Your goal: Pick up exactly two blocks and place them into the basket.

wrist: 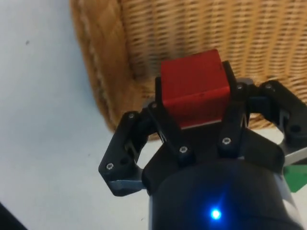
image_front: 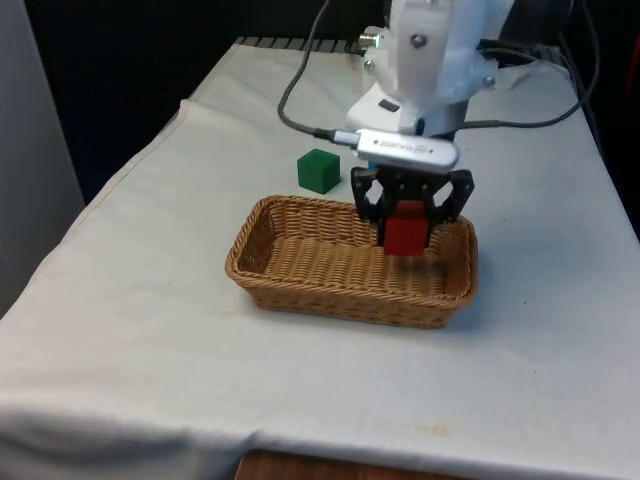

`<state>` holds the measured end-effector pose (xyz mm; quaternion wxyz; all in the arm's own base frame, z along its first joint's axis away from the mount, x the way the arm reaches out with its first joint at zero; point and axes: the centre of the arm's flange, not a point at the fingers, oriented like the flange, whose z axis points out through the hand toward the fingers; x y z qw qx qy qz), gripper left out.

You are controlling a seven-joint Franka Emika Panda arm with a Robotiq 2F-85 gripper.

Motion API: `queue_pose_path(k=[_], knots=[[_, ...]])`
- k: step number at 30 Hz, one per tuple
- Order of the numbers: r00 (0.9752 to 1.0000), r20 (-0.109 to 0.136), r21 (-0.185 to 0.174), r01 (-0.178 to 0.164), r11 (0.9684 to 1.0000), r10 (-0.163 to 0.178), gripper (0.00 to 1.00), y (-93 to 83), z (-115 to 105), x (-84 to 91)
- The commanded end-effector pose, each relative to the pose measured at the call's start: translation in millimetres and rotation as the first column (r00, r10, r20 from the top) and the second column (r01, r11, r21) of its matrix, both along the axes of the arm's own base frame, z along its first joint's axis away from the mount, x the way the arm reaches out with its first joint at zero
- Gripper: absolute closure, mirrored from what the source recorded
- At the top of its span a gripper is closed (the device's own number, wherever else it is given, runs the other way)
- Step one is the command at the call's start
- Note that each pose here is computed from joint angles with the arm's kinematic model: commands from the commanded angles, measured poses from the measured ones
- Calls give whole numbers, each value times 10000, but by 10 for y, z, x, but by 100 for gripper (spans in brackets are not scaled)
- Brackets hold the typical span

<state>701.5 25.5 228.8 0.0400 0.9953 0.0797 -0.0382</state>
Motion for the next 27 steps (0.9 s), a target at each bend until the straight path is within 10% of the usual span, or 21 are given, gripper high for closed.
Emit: queue_pose_path(k=[1,21,27], knots=[[10000,-1,-1,-48,10000,48,100,-65,-65,25],[9981,509,-381,-320,9988,340,97,-167,-434,59],[9975,599,-412,-343,9986,367,35,-167,-471,44]])
